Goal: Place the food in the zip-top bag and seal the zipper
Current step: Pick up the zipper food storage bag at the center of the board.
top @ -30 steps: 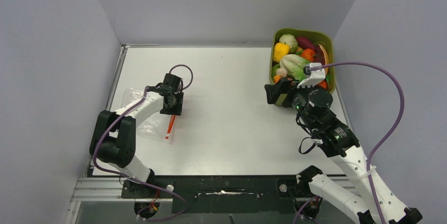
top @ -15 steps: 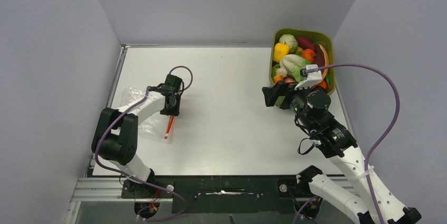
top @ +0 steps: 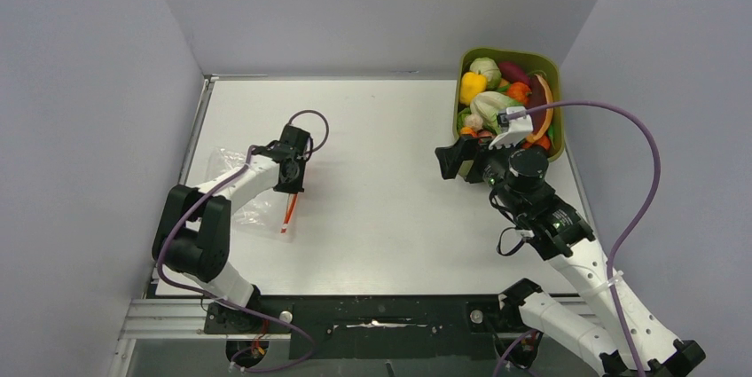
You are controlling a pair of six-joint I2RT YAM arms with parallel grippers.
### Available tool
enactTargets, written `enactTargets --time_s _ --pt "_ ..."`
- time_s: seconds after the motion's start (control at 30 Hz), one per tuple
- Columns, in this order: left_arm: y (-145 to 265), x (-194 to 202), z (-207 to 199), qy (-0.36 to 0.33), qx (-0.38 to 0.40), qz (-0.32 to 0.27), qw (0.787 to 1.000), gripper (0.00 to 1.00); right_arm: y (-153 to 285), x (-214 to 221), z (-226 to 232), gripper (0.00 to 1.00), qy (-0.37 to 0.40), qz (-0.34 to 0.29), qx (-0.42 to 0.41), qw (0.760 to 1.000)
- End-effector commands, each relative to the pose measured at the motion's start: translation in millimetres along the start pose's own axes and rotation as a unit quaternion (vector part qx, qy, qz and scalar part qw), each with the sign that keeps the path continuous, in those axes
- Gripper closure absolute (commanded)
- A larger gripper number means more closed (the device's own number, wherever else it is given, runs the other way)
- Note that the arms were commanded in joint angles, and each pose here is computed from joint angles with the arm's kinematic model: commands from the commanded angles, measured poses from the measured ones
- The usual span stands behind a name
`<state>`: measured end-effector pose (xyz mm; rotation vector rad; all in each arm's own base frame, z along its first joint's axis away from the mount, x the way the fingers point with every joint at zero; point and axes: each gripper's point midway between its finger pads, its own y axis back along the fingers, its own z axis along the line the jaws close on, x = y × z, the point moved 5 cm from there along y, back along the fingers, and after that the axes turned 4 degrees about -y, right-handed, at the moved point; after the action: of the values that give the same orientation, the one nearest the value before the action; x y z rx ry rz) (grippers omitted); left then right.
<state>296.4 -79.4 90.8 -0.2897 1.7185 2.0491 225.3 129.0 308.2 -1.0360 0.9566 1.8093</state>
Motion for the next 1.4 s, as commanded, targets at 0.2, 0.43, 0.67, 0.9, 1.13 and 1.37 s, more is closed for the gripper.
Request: enactTargets --time_s 0.2,0.43,0.67,0.9,1.13,1.37 --pt "72 -39 -20 0.049 0.127 -0.142 0.980 1.00 -23 19 8 0.01 -0.112 0.051 0.026 0.992" --pt "134 -49 -38 0.090 0.259 -0.233 0.933 1.00 -39 24 30 0.24 -0.171 0.078 -0.017 0.982" --pt "162 -48 -49 0.103 0.335 -0.277 0.894 1.00 -57 38 61 0.53 -0.190 0.121 -0.090 0.970" --pt "172 -45 -64 0.113 0.407 -0.286 0.860 1.00 -74 47 92 0.54 -0.189 0.124 -0.096 0.969" --pt "168 -41 -72 0.118 0.438 -0.282 0.846 1.00 -93 42 122 0.52 -0.197 0.121 -0.114 0.966" --pt "176 -40 -73 0.126 0.453 -0.284 0.836 1.00 -109 54 140 0.51 -0.207 0.144 -0.121 0.960"
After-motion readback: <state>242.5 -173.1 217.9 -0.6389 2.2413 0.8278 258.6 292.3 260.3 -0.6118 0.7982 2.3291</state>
